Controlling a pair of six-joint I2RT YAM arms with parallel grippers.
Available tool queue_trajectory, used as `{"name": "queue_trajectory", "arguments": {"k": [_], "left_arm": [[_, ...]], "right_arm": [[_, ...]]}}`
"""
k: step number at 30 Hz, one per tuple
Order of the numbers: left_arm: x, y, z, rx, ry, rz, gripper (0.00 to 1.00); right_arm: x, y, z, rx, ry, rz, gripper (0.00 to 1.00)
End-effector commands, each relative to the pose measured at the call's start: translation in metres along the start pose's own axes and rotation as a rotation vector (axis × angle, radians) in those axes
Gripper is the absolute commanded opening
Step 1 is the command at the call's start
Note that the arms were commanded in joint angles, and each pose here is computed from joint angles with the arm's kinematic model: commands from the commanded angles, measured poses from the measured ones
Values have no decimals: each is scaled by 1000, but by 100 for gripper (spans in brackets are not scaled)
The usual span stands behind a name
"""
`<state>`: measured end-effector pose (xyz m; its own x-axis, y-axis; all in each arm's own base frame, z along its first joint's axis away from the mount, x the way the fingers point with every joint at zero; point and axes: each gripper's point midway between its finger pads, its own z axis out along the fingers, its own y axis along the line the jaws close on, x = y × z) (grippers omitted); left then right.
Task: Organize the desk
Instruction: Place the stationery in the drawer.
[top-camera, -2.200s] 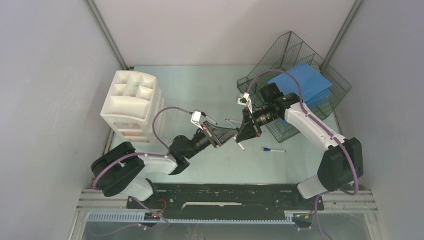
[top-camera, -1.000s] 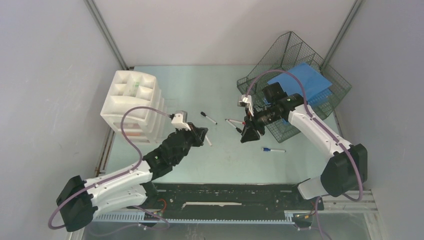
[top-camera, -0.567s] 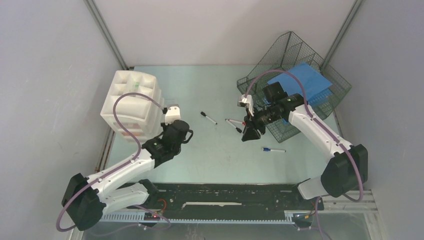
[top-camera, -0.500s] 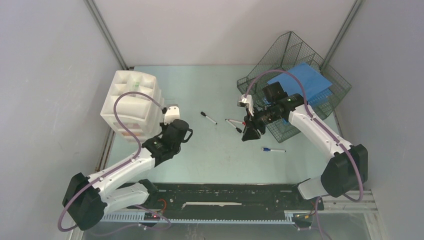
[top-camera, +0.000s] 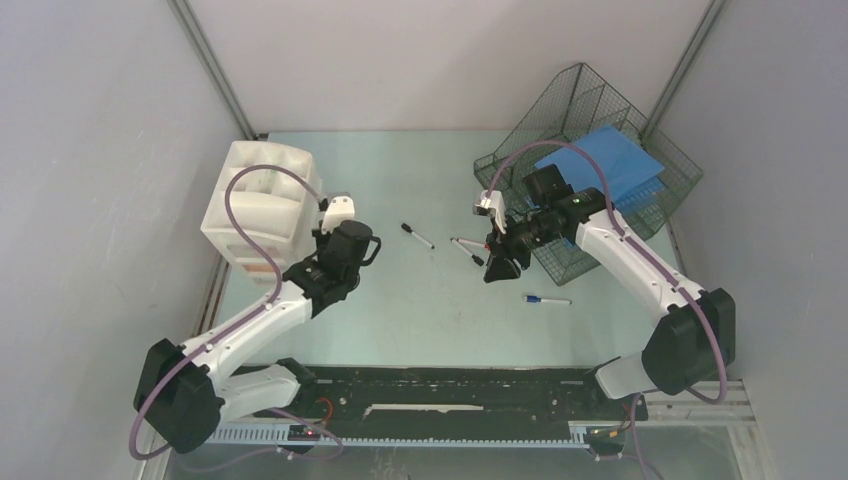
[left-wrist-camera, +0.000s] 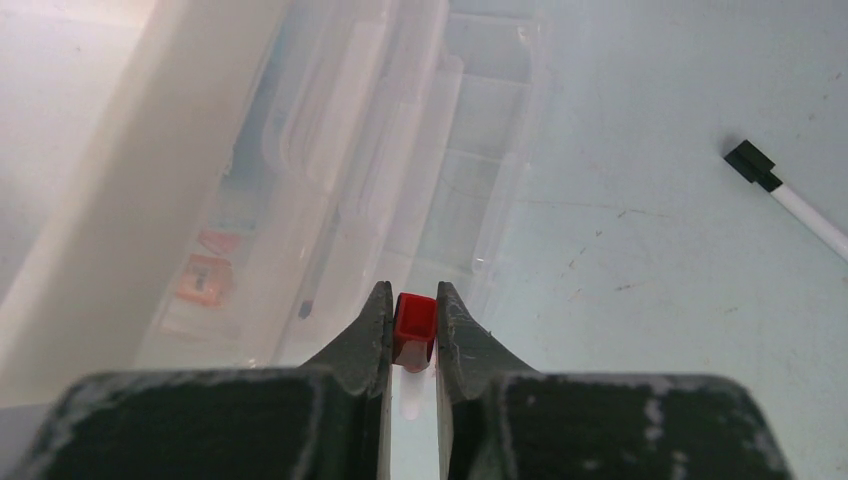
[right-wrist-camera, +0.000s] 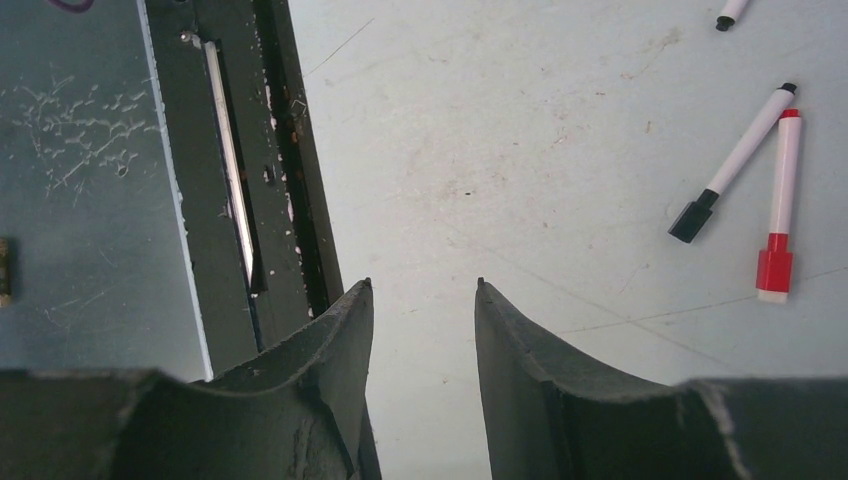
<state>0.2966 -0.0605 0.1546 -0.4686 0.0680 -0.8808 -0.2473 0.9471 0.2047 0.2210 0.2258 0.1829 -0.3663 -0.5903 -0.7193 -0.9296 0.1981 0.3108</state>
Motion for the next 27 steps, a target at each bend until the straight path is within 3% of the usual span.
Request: {"name": "queue_trajectory", "arguments": {"k": [1, 7, 9, 13, 17, 21, 27], "left_arm": [[-28, 6, 5, -46, -57, -8, 0], [-26, 9, 17, -71, -48, 4, 5], [-23, 10, 23, -83, -42, 2, 15], [-19, 11, 30, -101, -44, -12, 46], [-22, 11, 29, -91, -49, -26, 67], [-32, 3, 16, 15, -67, -66, 77], [-42, -23, -22, 332, -152, -154, 87]], "right_arm": [[-8, -1, -3, 20, -13, -52, 49], [-7, -2, -3, 26, -8, -53, 49], [-7, -3, -2, 26, -7, -53, 49], [-6, -3, -2, 28, -1, -53, 49], [-5, -5, -2, 34, 3, -54, 50], [-3, -6, -1, 42, 10, -61, 50], [6, -10, 2, 70, 55, -104, 48]]}}
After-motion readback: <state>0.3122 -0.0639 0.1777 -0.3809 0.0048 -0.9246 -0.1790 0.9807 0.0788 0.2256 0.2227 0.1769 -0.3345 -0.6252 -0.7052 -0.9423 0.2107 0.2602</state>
